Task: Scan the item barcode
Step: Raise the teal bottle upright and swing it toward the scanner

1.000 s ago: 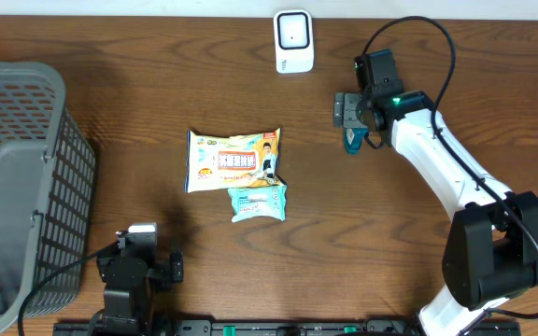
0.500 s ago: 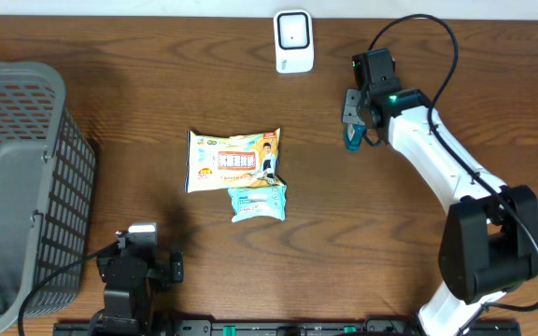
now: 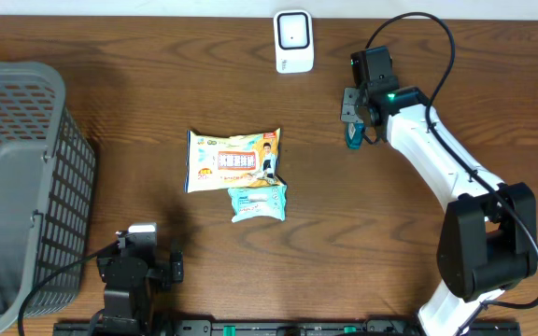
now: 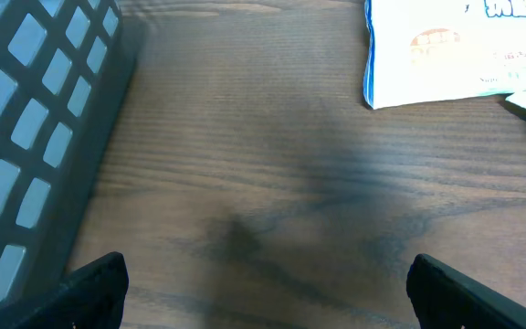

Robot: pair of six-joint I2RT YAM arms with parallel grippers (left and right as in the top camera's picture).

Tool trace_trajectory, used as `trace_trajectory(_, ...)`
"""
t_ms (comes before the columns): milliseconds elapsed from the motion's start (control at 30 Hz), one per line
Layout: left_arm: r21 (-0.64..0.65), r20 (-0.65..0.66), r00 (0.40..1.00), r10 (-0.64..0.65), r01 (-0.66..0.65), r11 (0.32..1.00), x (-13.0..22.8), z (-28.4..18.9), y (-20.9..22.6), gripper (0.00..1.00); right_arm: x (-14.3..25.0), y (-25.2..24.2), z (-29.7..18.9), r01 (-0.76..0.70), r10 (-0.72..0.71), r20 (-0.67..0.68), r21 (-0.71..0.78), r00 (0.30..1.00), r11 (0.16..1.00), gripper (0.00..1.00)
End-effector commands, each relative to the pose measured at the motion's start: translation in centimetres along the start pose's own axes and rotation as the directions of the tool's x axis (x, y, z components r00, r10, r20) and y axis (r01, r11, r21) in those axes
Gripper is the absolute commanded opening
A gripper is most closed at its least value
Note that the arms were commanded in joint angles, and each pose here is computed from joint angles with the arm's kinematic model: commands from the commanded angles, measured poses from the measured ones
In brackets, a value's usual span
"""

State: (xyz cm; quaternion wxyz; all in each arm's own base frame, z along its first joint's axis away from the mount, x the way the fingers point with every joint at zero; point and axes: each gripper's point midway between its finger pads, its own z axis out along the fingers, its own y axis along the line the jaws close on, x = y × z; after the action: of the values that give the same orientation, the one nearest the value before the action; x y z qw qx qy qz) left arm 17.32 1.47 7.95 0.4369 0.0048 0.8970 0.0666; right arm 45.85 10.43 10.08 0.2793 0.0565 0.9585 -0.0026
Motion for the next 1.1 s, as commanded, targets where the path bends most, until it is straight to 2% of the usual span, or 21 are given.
trace_trajectory(0, -0.008, -0.011, 1.000, 0.006, -0.006, 1.000, 0.4, 0.1, 0.2, 0.98, 2.0, 2.3, 0.4, 0.129, -0.140, -0.075, -0.144, 0.987, 0.981, 0.17)
trace_trajectory(200, -0.008, -0.011, 1.000, 0.006, -0.006, 1.000, 0.4, 0.1, 0.2, 0.98, 0.9, 4.2, -3.9, 0.315, -0.322, 0.025, -0.296, 0.946, 0.902, 0.15)
trace_trajectory(333, -0.008, -0.011, 1.000, 0.006, -0.006, 1.000, 0.4, 0.1, 0.2, 0.98, 0.4, 5.7, -7.6, 0.337, -0.331, 0.087, -0.400, 0.940, 0.853, 0.13)
trace_trajectory(467, -0.008, -0.011, 1.000, 0.006, -0.006, 1.000, 0.4, 0.1, 0.2, 0.98, 1.1, 8.0, -12.0, 0.330, -0.322, 0.120, -0.571, 0.939, 0.752, 0.13)
trace_trajectory(500, -0.008, -0.011, 1.000, 0.006, -0.006, 1.000, 0.4, 0.1, 0.2, 0.98, 1.6, 8.8, -13.4, 0.320, -0.318, 0.121, -0.629, 0.940, 0.708, 0.13)
trace_trajectory(533, -0.008, -0.011, 1.000, 0.006, -0.006, 1.000, 0.4, 0.1, 0.2, 0.98, 2.7, 10.2, -16.1, 0.294, -0.318, 0.115, -0.742, 0.941, 0.603, 0.15)
trace_trajectory(667, -0.008, -0.011, 1.000, 0.006, -0.006, 1.000, 0.4, 0.1, 0.2, 0.98, 4.8, 11.8, -21.2, 0.183, -0.319, 0.060, -0.911, 0.946, 0.371, 0.12)
trace_trajectory(733, -0.009, -0.010, 1.000, 0.006, -0.006, 1.000, 0.3, 0.1, 0.2, 0.98, 5.3, 12.0, -22.6, 0.143, -0.319, 0.045, -0.946, 0.947, 0.291, 0.12)
trace_trajectory(800, -0.008, -0.011, 1.000, 0.006, -0.006, 1.000, 0.4, 0.1, 0.2, 0.98, 5.3, 11.9, -23.3, 0.134, -0.318, 0.049, -0.959, 0.947, 0.252, 0.12)
trace_trajectory(900, -0.008, -0.011, 1.000, 0.006, -0.006, 1.000, 0.4, 0.1, 0.2, 0.98, 5.1, 11.6, -22.9, 0.176, -0.322, 0.087, -0.950, 0.943, 0.257, 0.14)
trace_trajectory(933, -0.008, -0.011, 1.000, 0.006, -0.006, 1.000, 0.4, 0.1, 0.2, 0.98, 4.9, 11.3, -22.1, 0.209, -0.330, 0.105, -0.932, 0.938, 0.295, 0.14)
trace_trajectory(967, -0.008, -0.011, 1.000, 0.006, -0.006, 1.000, 0.4, 0.1, 0.2, 0.98, 4.8, 10.8, -20.8, 0.235, -0.339, 0.107, -0.901, 0.935, 0.364, 0.14)
trace_trajectory(1067, -0.008, -0.011, 1.000, 0.006, -0.006, 1.000, 0.4, 0.1, 0.2, 0.98, 3.8, 7.6, -15.8, 0.290, -0.348, 0.060, -0.694, 0.935, 0.659, 0.10)
